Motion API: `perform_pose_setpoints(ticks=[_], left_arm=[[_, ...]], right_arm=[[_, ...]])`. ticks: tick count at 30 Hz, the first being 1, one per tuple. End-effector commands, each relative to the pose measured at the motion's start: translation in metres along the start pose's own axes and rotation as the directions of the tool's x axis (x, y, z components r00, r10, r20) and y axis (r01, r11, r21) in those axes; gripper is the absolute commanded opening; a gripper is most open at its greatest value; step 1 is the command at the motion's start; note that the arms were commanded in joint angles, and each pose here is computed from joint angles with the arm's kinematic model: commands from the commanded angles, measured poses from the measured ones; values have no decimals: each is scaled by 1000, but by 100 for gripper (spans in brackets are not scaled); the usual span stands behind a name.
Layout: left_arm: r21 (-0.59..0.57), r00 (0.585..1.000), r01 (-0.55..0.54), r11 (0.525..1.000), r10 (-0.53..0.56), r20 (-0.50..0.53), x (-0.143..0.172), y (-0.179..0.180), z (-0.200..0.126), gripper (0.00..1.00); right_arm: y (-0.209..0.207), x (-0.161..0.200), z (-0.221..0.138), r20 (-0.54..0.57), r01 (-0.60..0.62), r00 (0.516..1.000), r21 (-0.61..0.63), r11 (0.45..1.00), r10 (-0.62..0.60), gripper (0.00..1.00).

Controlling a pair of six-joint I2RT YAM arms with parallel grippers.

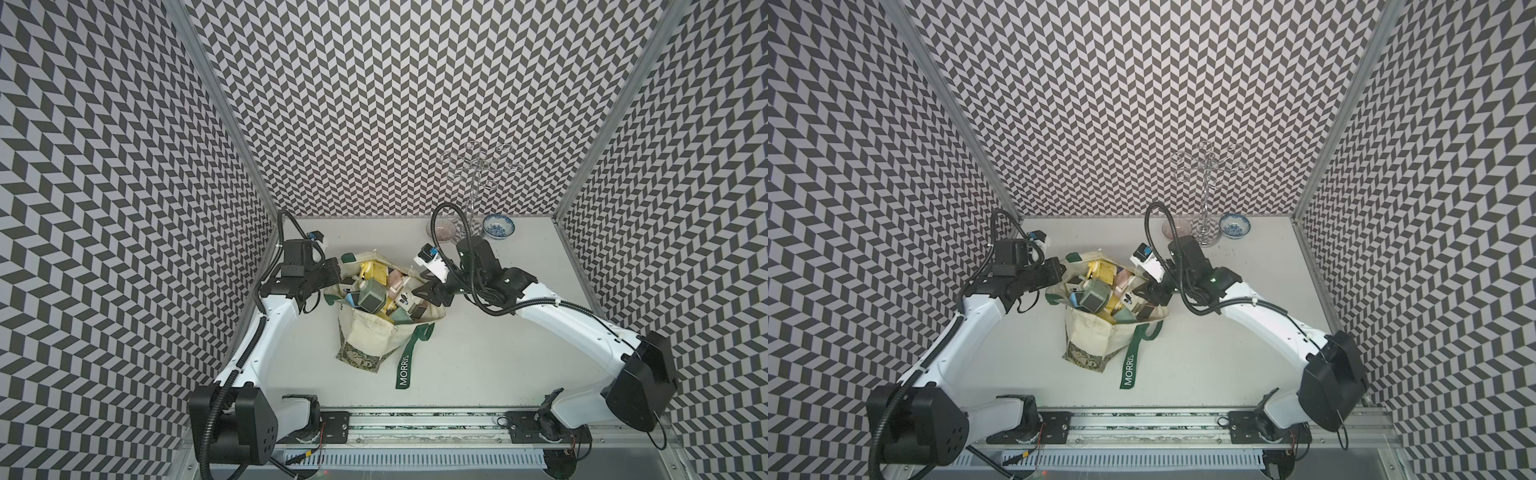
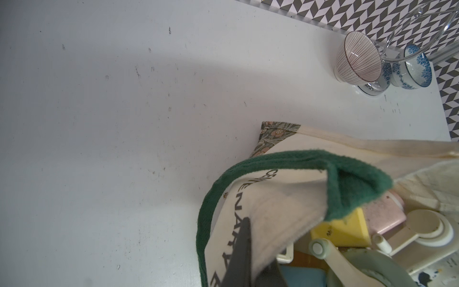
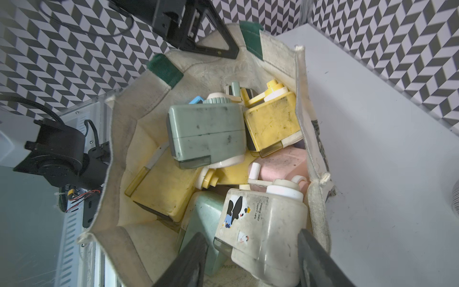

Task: Take out the pencil sharpeners from the tote bags
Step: Pick up the pencil sharpener from the canvas bag.

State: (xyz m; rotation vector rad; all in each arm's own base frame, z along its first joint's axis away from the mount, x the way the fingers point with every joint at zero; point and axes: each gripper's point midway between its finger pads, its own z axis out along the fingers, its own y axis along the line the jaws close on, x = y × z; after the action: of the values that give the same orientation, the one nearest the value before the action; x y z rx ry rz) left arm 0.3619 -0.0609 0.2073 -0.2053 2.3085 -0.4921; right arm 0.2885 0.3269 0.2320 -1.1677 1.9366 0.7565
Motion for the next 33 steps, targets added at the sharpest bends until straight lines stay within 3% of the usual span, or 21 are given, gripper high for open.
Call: perform_pose_setpoints(ticks=[1, 6, 13, 26, 33], left_arm=[[48, 993, -45, 998, 39, 114, -27, -19, -20, 0], [50, 993, -46, 998, 40, 114, -27, -20, -20, 0], [50, 992, -50, 998, 44, 115, -27, -20, -21, 0], [59, 994, -52, 997, 46, 99, -24, -23, -17, 0], [53, 994, -59, 997, 54, 98, -22, -24, -16, 0]], right_arm=[[-6, 6, 15, -64, -69, 996, 1, 998, 69, 58], [-12, 15, 26, -111, -96, 989, 10, 995, 97, 61], [-32, 30, 26, -137, -127, 980, 123, 984, 144, 72], [-27, 73, 41, -196, -215, 956, 31, 976, 217, 77], [-6, 56, 42, -200, -239, 957, -121, 963, 212, 74]])
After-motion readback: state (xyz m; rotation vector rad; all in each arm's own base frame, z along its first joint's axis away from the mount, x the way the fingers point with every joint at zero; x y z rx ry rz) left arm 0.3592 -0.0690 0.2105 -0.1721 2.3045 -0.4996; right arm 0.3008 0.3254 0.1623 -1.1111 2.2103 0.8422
